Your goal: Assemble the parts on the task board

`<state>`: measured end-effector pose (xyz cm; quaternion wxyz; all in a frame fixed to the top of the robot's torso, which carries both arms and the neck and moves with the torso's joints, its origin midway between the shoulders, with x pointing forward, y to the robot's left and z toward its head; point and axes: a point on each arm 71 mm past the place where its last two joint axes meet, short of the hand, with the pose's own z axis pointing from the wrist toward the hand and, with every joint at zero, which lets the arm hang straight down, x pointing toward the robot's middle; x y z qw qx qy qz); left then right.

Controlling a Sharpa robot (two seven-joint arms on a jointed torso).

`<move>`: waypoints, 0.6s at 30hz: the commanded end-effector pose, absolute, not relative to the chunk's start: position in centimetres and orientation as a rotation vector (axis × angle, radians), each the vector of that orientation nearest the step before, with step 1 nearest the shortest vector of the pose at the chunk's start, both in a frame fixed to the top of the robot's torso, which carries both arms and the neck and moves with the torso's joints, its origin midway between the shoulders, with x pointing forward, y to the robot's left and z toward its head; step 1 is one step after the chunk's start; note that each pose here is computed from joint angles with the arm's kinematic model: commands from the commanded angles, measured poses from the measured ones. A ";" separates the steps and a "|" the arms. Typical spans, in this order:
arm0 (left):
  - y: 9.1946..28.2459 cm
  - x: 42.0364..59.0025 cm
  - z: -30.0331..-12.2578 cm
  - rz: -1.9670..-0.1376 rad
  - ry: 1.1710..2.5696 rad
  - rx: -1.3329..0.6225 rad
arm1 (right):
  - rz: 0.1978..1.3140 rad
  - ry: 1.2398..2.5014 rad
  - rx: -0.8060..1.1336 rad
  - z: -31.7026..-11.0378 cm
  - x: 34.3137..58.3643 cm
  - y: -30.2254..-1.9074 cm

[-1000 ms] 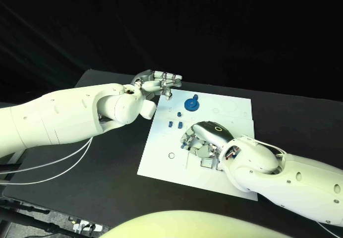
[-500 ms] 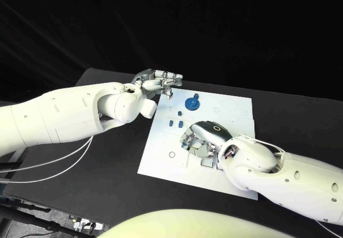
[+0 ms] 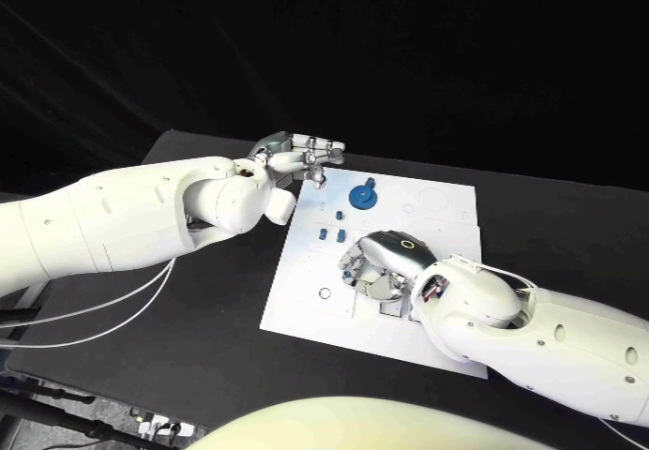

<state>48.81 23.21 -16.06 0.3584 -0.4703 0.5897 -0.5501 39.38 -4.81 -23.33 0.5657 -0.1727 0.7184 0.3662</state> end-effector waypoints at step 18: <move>23.2 48.8 -16.0 -1.433 1.533 -1.209 | 0.794 1.649 -0.352 -20.3 38.3 -8.7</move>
